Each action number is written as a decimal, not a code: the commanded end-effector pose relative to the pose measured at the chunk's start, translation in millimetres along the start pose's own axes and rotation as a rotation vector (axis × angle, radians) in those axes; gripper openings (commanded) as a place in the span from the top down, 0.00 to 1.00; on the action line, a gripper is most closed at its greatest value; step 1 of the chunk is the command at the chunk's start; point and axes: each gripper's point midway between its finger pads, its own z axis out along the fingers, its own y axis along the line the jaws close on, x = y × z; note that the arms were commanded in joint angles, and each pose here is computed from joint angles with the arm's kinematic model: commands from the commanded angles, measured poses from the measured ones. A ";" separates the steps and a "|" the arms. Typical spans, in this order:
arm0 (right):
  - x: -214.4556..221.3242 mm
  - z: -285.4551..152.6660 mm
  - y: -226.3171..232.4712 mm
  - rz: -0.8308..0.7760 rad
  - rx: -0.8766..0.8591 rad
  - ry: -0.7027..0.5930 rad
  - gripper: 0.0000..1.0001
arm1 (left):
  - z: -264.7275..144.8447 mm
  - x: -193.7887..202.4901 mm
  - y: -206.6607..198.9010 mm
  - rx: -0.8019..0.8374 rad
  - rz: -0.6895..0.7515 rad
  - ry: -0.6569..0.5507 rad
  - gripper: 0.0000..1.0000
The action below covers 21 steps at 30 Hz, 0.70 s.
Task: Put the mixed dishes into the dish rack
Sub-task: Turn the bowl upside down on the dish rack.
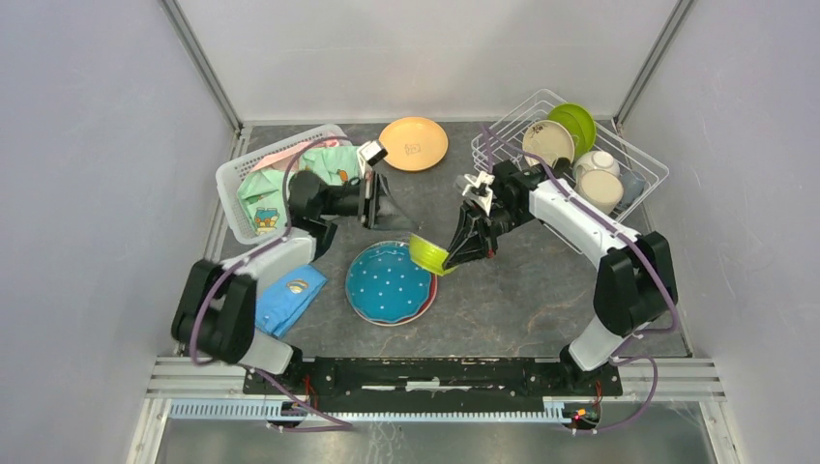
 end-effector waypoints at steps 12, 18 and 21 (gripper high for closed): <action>-33.0 -13.2 -50.8 -0.074 0.036 -0.020 0.99 | -66.7 -108.8 -8.8 -0.616 -0.572 -1.030 0.98; -63.1 -11.7 -60.4 -0.197 0.047 0.024 0.99 | -97.6 -99.4 -48.8 -0.526 -0.416 -1.209 0.98; -87.9 -7.9 -60.6 -0.343 0.066 0.086 0.99 | -88.2 -83.5 -55.1 -0.473 -0.405 -1.143 0.98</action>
